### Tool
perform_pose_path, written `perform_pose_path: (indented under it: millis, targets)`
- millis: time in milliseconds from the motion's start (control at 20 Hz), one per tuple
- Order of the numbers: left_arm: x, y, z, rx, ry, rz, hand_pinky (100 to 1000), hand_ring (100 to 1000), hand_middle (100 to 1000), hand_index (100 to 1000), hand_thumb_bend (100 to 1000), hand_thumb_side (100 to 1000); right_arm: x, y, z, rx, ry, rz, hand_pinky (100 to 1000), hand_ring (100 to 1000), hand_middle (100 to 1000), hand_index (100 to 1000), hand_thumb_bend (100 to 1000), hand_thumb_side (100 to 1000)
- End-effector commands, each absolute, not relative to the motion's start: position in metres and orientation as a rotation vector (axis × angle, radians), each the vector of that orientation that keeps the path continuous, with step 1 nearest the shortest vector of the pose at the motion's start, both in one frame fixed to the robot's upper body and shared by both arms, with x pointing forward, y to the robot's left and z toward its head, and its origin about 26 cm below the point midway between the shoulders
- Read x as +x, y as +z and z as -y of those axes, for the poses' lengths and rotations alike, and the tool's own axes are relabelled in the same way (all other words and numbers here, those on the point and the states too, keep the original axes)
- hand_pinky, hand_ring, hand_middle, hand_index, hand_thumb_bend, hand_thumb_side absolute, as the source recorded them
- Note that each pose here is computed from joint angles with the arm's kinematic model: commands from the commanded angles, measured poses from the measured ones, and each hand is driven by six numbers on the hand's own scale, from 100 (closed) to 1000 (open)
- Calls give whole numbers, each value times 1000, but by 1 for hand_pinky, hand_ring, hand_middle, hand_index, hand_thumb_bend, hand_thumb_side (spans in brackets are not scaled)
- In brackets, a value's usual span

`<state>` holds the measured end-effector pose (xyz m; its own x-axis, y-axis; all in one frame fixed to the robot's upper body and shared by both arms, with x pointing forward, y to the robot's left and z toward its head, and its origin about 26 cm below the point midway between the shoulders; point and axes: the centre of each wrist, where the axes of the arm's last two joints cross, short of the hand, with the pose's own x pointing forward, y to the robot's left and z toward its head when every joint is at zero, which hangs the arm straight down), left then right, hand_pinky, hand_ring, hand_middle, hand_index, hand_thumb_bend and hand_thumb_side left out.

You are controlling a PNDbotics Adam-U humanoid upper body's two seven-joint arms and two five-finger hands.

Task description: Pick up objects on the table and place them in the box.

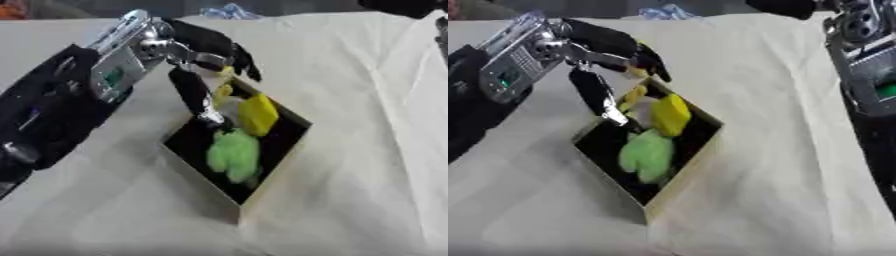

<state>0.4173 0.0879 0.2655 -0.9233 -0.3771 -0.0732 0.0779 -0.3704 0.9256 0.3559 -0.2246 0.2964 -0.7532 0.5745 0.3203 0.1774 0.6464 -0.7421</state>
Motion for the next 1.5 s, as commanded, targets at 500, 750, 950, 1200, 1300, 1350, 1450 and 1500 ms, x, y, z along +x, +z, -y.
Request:
perform_pose_path:
  millis: [500,750,950,1200,1300,1350,1450,1500]
  targets:
    - [417,337,-147,740,-1930,1878,811,793,784,879,391,533,351,306,229,-617,955,2351,886,867,664,807,100,298]
    - [479,313,-188,764,-1695,1661,817,797,783,883,420,528,351,308,227,-614,954,2361,885,867,664,806,100,298]
    - [500,293,-198,751,-1671,1590,821,803,786,887,482,532,351,310,226,-615,953,2367,885,867,664,806,100,301]
    - [513,272,-196,700,-1730,1506,825,809,780,871,574,545,351,314,222,-605,962,2380,885,867,663,806,100,304]
    - [515,268,-196,711,-1735,1497,828,812,776,864,592,541,350,315,221,-602,964,2385,885,867,663,806,100,304]
    - [516,266,-195,716,-1732,1498,830,813,776,863,590,544,350,316,220,-601,965,2388,885,867,663,805,100,303]
    - [518,264,-195,721,-1723,1507,832,814,777,864,587,553,350,317,219,-600,966,2394,885,867,663,805,100,304]
    - [518,264,-194,723,-1713,1512,832,815,780,869,590,553,350,318,219,-599,967,2397,885,867,663,805,100,304]
